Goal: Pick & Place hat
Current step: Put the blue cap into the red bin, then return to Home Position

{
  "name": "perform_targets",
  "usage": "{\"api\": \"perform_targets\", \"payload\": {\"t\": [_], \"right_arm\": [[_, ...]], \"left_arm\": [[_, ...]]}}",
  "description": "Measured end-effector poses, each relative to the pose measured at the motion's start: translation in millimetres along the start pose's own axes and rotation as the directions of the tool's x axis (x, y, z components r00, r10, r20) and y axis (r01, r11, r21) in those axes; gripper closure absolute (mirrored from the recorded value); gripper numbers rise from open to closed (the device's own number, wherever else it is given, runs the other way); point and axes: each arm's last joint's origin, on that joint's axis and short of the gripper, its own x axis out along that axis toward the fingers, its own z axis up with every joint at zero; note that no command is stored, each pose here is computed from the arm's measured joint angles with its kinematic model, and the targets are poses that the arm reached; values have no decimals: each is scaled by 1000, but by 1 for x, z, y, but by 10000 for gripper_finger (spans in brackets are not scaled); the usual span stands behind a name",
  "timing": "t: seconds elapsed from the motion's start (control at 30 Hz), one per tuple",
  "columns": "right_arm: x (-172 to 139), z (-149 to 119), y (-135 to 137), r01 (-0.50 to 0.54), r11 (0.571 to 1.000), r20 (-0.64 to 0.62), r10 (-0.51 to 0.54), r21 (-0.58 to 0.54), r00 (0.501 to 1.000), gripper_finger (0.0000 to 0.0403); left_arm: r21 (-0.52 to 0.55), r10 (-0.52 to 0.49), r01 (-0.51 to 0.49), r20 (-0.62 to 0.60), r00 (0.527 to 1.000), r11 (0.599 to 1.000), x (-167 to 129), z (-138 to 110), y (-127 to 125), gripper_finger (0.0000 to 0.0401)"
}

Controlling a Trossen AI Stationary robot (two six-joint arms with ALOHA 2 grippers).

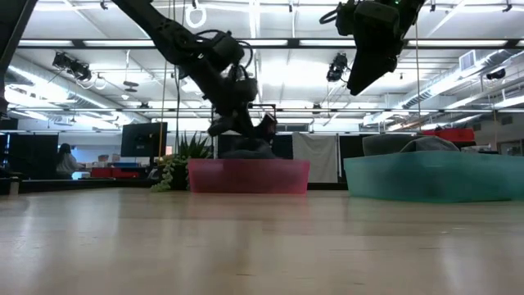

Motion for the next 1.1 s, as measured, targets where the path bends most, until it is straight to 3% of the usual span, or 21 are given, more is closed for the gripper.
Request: {"api": "perform_targets", "payload": {"t": [0.2,0.33,0.5,0.63,0.77,0.83,1.0,1.1], "right_arm": [[0,-1,0,0,1000,-16,0,-4,1000,238],[-2,-3,-1,-3,1000,-24,3,-11,1000,238],[-14,-4,-4,-14,1000,7,14,-10,1000,238],[-31,-8,-7,-31,999,52,31,-18,998,238],[-56,-18,-12,-48,996,94,56,-77,994,238],[-71,-24,-15,-54,990,129,71,-129,989,238],[-96,-39,-20,-32,976,277,92,-213,956,238],[-101,-55,-26,-13,978,337,85,-208,938,238]], "left_arm": [[-44,95,-96,-19,995,994,-17,13,8,239],[-174,155,-156,-21,988,972,-49,25,18,235],[-392,186,-154,45,981,907,-112,30,33,252],[-542,225,-148,78,971,827,-165,21,43,265],[-634,183,-48,148,972,772,-216,3,42,269],[-657,114,41,192,975,753,-238,-9,36,270],[-689,-45,266,321,946,674,-283,-32,17,270],[-685,-52,323,385,922,653,-307,-42,10,270]]}}
